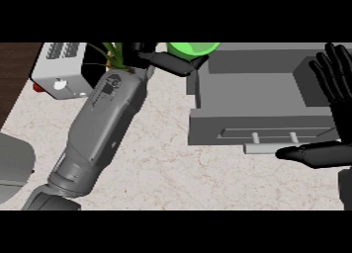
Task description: Pick up the cup, place it into the drawer and close the drawer
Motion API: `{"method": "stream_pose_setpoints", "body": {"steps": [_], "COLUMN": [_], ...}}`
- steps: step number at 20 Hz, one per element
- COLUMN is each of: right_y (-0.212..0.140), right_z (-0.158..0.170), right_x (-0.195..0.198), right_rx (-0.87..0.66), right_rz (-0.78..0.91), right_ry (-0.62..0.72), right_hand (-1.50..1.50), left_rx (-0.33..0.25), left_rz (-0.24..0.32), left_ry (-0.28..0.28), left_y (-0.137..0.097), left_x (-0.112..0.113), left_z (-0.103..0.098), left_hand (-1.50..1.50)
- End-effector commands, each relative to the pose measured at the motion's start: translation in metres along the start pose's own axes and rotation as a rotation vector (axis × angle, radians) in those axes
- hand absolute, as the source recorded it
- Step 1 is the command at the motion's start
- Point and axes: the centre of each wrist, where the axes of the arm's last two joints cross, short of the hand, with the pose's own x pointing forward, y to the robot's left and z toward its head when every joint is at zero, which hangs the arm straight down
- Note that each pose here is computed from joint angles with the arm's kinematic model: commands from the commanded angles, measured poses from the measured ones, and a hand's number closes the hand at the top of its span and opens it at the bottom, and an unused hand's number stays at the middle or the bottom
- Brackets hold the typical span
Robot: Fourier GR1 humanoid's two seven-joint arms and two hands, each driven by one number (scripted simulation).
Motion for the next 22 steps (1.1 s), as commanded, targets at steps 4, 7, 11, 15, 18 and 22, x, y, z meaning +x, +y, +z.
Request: {"method": "stream_pose_setpoints", "body": {"steps": [4, 7, 11, 15, 18, 22], "right_y": [0.009, 0.005, 0.003, 0.015, 0.010, 0.024], "right_z": [-0.011, 0.003, -0.019, -0.025, -0.035, -0.039], "right_x": [-0.005, 0.000, 0.012, 0.017, 0.010, 0.010], "right_rx": [0.019, 0.024, 0.054, 0.080, 0.082, 0.139], "right_rz": [-0.007, -0.021, -0.023, -0.036, -0.050, -0.043], "right_ry": [-0.023, -0.036, -0.046, -0.065, -0.068, -0.074], "right_hand": [-1.50, -1.50, -1.50, -1.50, -1.50, -1.50], "left_rx": [0.006, 0.012, 0.001, -0.082, -0.139, -0.166], "left_rz": [-0.069, -0.149, -0.208, -0.229, -0.276, -0.304], "left_ry": [0.160, 0.220, 0.292, 0.405, 0.422, 0.466], "left_y": [-0.041, -0.049, -0.048, -0.046, -0.047, -0.047], "left_x": [0.020, 0.011, -0.005, -0.021, -0.025, -0.031], "left_z": [-0.041, -0.039, -0.032, -0.019, -0.015, -0.009], "left_hand": [1.50, 1.50, 1.50, 1.50, 1.50, 1.50]}}
